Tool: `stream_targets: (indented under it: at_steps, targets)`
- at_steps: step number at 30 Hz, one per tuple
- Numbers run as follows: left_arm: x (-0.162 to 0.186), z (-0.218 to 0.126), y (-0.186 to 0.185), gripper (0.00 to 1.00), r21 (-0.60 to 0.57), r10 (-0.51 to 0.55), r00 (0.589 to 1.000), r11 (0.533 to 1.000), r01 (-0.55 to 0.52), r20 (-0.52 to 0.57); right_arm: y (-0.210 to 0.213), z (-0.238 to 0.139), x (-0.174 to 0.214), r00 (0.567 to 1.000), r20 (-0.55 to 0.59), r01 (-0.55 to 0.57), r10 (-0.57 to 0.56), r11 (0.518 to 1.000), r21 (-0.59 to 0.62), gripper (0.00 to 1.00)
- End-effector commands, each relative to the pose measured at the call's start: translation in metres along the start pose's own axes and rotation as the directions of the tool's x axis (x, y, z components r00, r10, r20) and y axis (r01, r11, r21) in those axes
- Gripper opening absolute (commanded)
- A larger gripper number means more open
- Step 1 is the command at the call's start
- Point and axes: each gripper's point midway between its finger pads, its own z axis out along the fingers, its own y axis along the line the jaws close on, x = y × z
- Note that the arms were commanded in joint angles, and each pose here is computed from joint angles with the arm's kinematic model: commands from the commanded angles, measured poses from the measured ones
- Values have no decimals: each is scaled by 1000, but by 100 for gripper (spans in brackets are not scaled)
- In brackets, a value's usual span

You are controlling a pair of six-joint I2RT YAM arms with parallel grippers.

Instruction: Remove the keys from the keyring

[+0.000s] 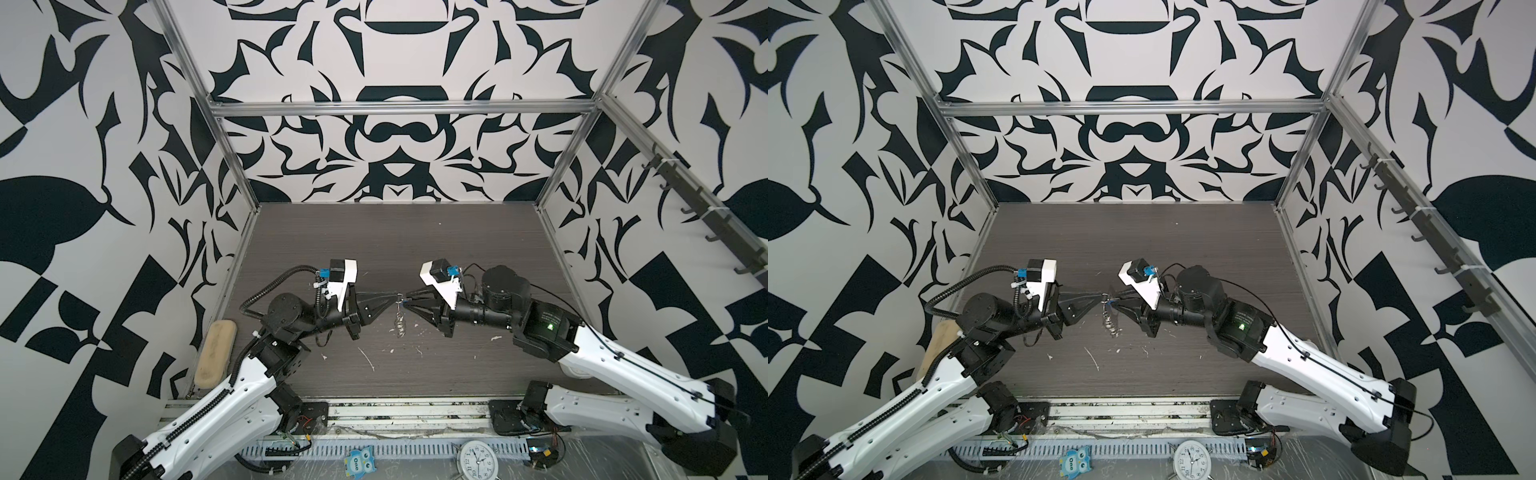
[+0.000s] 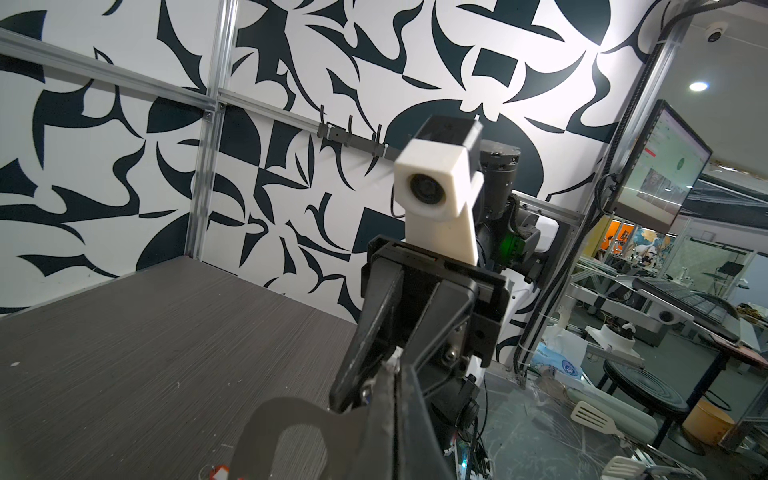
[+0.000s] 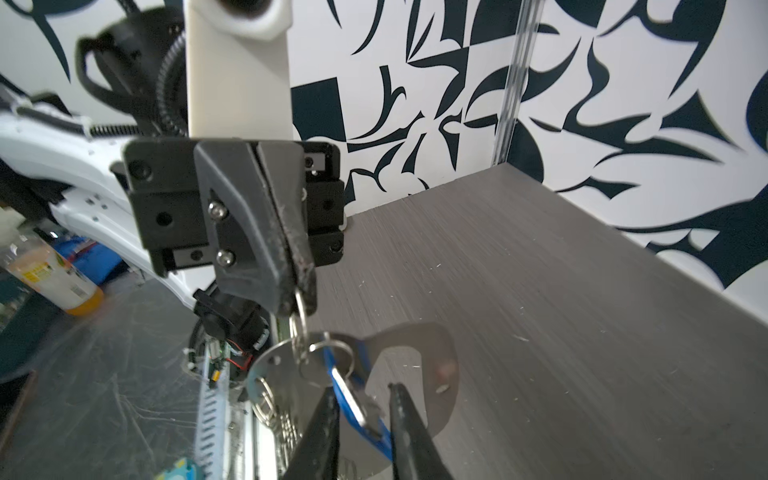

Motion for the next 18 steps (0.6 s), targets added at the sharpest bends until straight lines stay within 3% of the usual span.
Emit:
stream_targets:
  at_steps: [1, 2, 18]
  targets:
    - [-16, -4, -7, 0, 5, 34, 997, 999, -34, 74, 4, 0, -15, 998, 55, 31, -30, 999, -7, 4]
    - [-17, -4, -7, 0, 1, 37, 996, 999, -37, 83, 4, 1, -15, 998, 52, 31, -30, 1000, -7, 0]
    - [-32, -10, -17, 0, 48, 33, 979, 998, -44, 202, 9, 33, 24, 999, -47, -22, 20, 999, -39, 0]
